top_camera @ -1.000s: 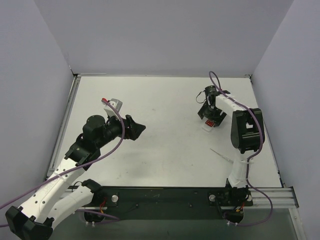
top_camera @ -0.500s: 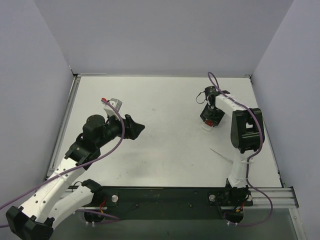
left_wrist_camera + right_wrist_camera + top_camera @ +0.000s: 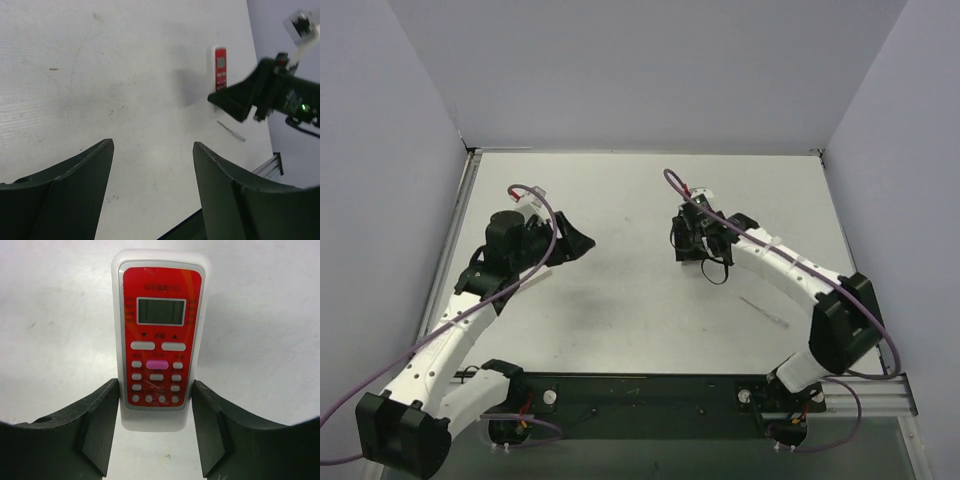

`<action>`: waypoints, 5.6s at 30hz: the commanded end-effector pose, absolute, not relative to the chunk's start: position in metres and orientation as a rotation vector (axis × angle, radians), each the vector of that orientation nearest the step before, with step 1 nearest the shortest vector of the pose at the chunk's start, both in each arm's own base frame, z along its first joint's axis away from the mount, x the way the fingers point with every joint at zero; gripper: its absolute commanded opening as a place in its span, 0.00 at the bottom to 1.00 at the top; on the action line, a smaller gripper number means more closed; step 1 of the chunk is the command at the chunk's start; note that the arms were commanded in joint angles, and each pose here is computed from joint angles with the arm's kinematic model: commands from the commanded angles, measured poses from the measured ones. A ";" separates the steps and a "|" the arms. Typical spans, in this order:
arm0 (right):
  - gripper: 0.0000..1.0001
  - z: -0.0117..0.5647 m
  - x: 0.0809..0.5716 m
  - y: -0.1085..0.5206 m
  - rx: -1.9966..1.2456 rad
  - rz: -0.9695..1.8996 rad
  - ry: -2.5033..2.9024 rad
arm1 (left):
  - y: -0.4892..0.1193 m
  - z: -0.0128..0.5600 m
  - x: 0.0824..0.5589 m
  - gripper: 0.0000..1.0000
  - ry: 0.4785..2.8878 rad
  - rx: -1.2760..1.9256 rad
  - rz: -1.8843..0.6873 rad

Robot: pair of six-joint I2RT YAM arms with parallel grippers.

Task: Unload the batteries from the remote control

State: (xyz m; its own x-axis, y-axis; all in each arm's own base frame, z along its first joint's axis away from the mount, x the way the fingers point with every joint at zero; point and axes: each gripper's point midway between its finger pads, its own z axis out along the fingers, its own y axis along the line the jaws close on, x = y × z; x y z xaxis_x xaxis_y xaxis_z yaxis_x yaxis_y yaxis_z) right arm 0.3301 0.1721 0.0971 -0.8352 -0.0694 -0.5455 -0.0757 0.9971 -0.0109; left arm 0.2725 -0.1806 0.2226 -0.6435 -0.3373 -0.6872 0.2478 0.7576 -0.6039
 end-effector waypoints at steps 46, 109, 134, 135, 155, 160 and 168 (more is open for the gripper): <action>0.63 0.182 0.211 0.313 -0.835 -0.305 1.856 | -0.254 0.180 0.271 0.00 2.353 -0.257 -1.419; 0.00 0.287 0.220 0.292 -0.010 1.385 1.707 | -0.261 0.258 0.245 0.71 1.915 0.044 -1.690; 0.16 0.243 0.220 0.305 0.025 1.514 1.838 | -0.264 0.287 0.242 0.00 1.670 -0.041 -1.863; 0.22 0.240 0.221 0.303 0.039 1.511 1.851 | -0.264 0.283 0.246 0.00 1.694 -0.061 -1.842; 0.55 0.185 0.224 0.301 0.123 1.608 1.981 | -0.256 0.231 0.274 0.00 1.694 -0.074 -1.586; 0.52 0.189 0.226 0.308 0.102 1.627 1.971 | -0.260 0.231 0.276 0.00 1.719 -0.063 -1.593; 0.46 0.189 0.224 0.321 0.092 1.647 1.982 | -0.261 0.225 0.277 0.00 1.743 -0.083 -1.602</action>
